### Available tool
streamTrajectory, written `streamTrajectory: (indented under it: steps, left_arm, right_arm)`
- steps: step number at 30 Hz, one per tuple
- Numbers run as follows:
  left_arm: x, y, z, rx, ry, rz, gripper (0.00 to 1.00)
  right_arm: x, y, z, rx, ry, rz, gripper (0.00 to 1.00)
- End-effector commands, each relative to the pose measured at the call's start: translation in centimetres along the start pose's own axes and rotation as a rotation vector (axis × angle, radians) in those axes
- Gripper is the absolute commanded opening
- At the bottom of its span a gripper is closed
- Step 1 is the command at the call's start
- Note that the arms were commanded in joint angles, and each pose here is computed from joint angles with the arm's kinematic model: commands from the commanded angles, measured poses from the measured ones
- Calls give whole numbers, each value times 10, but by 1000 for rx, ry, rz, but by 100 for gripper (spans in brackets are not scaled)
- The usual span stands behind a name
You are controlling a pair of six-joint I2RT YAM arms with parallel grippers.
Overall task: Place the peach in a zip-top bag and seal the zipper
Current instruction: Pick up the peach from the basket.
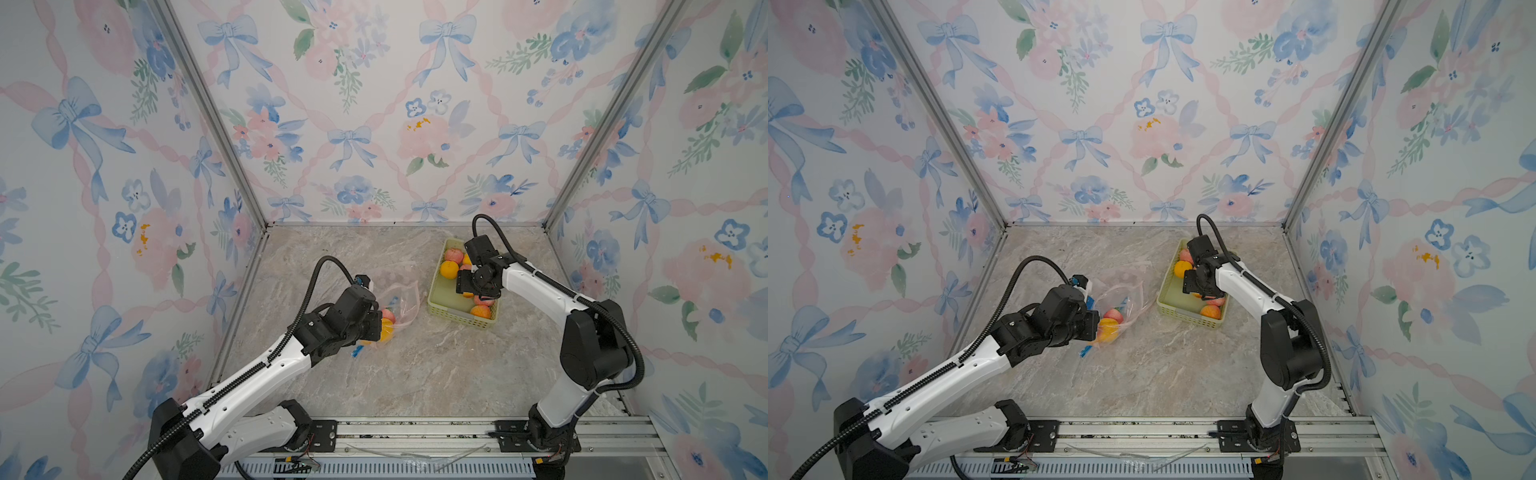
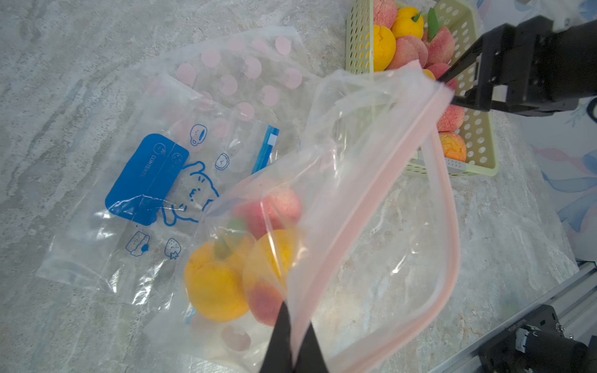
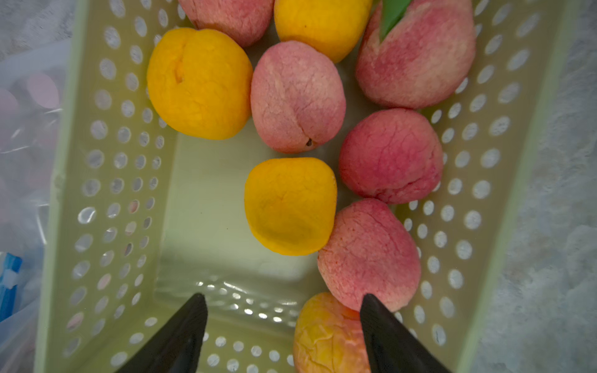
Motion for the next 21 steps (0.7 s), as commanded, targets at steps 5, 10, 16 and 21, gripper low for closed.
streamTrajectory:
  steps: [5, 10, 16, 21]
  left_arm:
    - [3, 7, 2, 31, 2, -47, 0]
    - [3, 7, 1, 37, -4, -52, 0]
    - [3, 7, 1, 43, -8, -53, 0]
    - [4, 6, 1, 48, -9, -55, 0]
  right_arm:
    - [-20, 20, 5, 91, -88, -9, 78]
    - [-34, 27, 4, 117, -145, -7, 79]
    - [-51, 24, 3, 132, -177, 21, 79]
    - [-59, 17, 2, 126, -171, 34, 73]
Point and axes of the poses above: each gripper's point midway between its finger pads, its own x axis back along the fingers, its own z axis along the line the jaws close on, y = z × x, the point moved 3 cm from there along x, back along the fingers, and after that the axes turned 10 degrees about -x, right-handed, at the moved point
